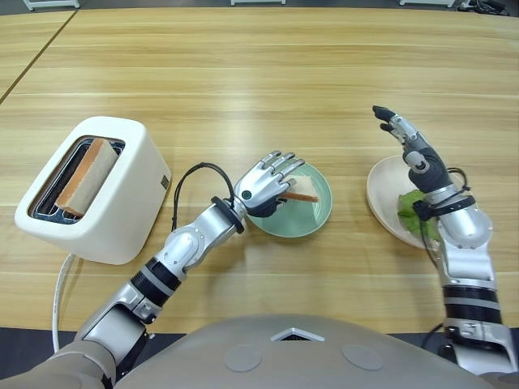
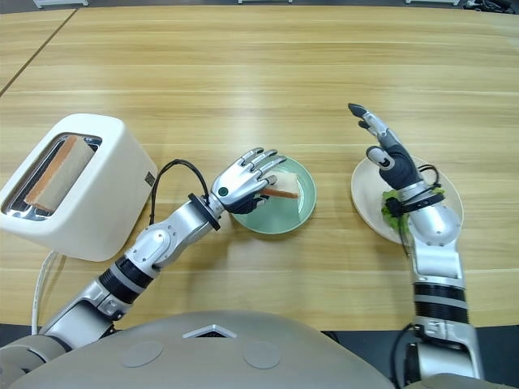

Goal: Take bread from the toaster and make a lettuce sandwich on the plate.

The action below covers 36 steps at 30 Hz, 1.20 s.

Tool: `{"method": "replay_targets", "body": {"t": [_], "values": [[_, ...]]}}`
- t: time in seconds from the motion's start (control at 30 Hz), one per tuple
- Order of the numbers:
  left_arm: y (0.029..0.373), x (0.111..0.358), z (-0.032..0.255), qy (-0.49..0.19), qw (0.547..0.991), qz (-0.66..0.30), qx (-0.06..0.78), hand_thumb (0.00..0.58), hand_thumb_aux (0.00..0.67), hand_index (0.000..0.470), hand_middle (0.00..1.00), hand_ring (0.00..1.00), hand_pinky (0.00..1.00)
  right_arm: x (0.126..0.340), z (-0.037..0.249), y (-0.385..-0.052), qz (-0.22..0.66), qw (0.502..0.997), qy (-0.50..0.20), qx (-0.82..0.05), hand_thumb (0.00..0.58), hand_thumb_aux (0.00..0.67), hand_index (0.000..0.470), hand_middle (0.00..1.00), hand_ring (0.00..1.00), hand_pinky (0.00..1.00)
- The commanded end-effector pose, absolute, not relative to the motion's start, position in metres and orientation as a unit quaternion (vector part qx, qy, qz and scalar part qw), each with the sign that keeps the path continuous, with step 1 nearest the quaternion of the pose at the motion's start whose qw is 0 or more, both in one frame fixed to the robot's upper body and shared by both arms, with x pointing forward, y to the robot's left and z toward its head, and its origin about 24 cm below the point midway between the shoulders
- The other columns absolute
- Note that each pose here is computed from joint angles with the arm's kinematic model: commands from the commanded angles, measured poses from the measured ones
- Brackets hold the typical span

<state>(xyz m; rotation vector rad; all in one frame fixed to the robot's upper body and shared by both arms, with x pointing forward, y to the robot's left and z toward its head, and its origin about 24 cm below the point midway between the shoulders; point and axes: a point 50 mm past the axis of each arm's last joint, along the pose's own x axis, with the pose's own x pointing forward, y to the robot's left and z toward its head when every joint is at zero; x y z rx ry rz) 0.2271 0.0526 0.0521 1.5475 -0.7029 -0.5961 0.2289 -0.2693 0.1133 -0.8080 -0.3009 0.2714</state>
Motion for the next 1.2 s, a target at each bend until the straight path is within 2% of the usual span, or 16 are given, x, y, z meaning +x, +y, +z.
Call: {"method": "replay_targets", "body": {"t": [0.03, 0.13, 0.2, 0.4, 0.5, 0.57, 0.6, 0.63, 0.67, 0.73, 0.77, 0.9, 1.03, 1.2], "values": [[0.059, 0.214, 0.055, -0.29, 0.622, -0.26, 0.679, 0.0, 0.0, 0.0, 0.0, 0.0, 0.0, 0.217, 0.115, -0.315, 0.114, 0.789, -0.056, -0.602, 0.0, 0.0, 0.0, 0.0, 0.0, 0.0], [0.063, 0.212, 0.06, -0.284, 0.624, -0.25, 0.683, 0.0, 0.0, 0.0, 0.0, 0.0, 0.0, 0.21, 0.108, -0.35, 0.107, 0.663, 0.023, -0.741, 0.0, 0.0, 0.0, 0.0, 0.0, 0.0], [0.065, 0.212, 0.061, -0.278, 0.625, -0.247, 0.686, 0.0, 0.0, 0.0, 0.0, 0.0, 0.0, 0.206, 0.1, -0.363, 0.12, 0.605, 0.055, -0.785, 0.0, 0.0, 0.0, 0.0, 0.0, 0.0], [0.077, 0.21, 0.071, -0.268, 0.634, -0.223, 0.69, 0.0, 0.0, 0.0, 0.0, 0.0, 0.0, 0.204, 0.081, -0.372, 0.175, 0.547, 0.085, -0.815, 0.0, 0.0, 0.0, 0.0, 0.0, 0.0], [0.091, 0.204, 0.086, -0.251, 0.698, -0.201, 0.64, 0.0, 0.0, 0.0, 0.0, 0.0, 0.0, 0.2, 0.074, -0.377, 0.201, 0.52, 0.101, -0.824, 0.0, 0.0, 0.0, 0.0, 0.0, 0.0], [0.103, 0.199, 0.094, -0.228, 0.766, -0.189, 0.571, 0.0, 0.0, 0.0, 0.0, 0.0, 0.0, 0.2, 0.069, -0.376, 0.215, 0.515, 0.1, -0.824, 0.0, 0.0, 0.0, 0.0, 0.0, 0.0], [0.108, 0.197, 0.097, -0.22, 0.787, -0.184, 0.545, 0.0, 0.0, 0.0, 0.0, 0.0, 0.0, 0.201, 0.068, -0.374, 0.218, 0.516, 0.099, -0.822, 0.096, 0.058, 0.041, 0.0, 0.0, 0.0], [0.113, 0.195, 0.099, -0.213, 0.805, -0.18, 0.523, 0.0, 0.0, 0.0, 0.0, 0.0, 0.0, 0.202, 0.066, -0.373, 0.22, 0.518, 0.098, -0.821, 0.476, 0.386, 0.271, 0.0, 0.0, 0.0], [0.118, 0.193, 0.101, -0.207, 0.816, -0.175, 0.51, 0.0, 0.0, 0.0, 0.0, 0.0, 0.0, 0.203, 0.065, -0.372, 0.222, 0.519, 0.098, -0.82, 0.527, 0.468, 0.328, 0.0, 0.0, 0.0], [0.128, 0.191, 0.104, -0.2, 0.825, -0.165, 0.502, 0.0, 0.0, 0.0, 0.0, 0.0, 0.0, 0.204, 0.064, -0.37, 0.225, 0.522, 0.096, -0.817, 0.568, 0.575, 0.404, 0.0, 0.0, 0.0], [0.131, 0.19, 0.105, -0.198, 0.827, -0.16, 0.502, 0.0, 0.0, 0.0, 0.0, 0.0, 0.0, 0.205, 0.063, -0.368, 0.226, 0.524, 0.093, -0.816, 0.575, 0.607, 0.426, 0.0, 0.0, 0.0], [0.142, 0.187, 0.106, -0.189, 0.832, -0.145, 0.501, 0.0, 0.0, 0.0, 0.0, 0.0, 0.0, 0.209, 0.059, -0.358, 0.236, 0.546, 0.072, -0.801, 0.58, 0.67, 0.47, 0.0, 0.0, 0.0], [0.145, 0.185, 0.105, -0.186, 0.833, -0.141, 0.501, 0.0, 0.0, 0.0, 0.0, 0.0, 0.0, 0.212, 0.062, -0.35, 0.229, 0.567, 0.044, -0.79, 0.58, 0.67, 0.47, 0.0, 0.0, 0.0], [0.147, 0.181, 0.106, -0.182, 0.836, -0.138, 0.499, 0.0, 0.0, 0.0, 0.0, 0.0, 0.0, 0.22, 0.08, -0.337, 0.207, 0.598, -0.004, -0.774, 0.58, 0.67, 0.47, 0.0, 0.0, 0.0]]}}
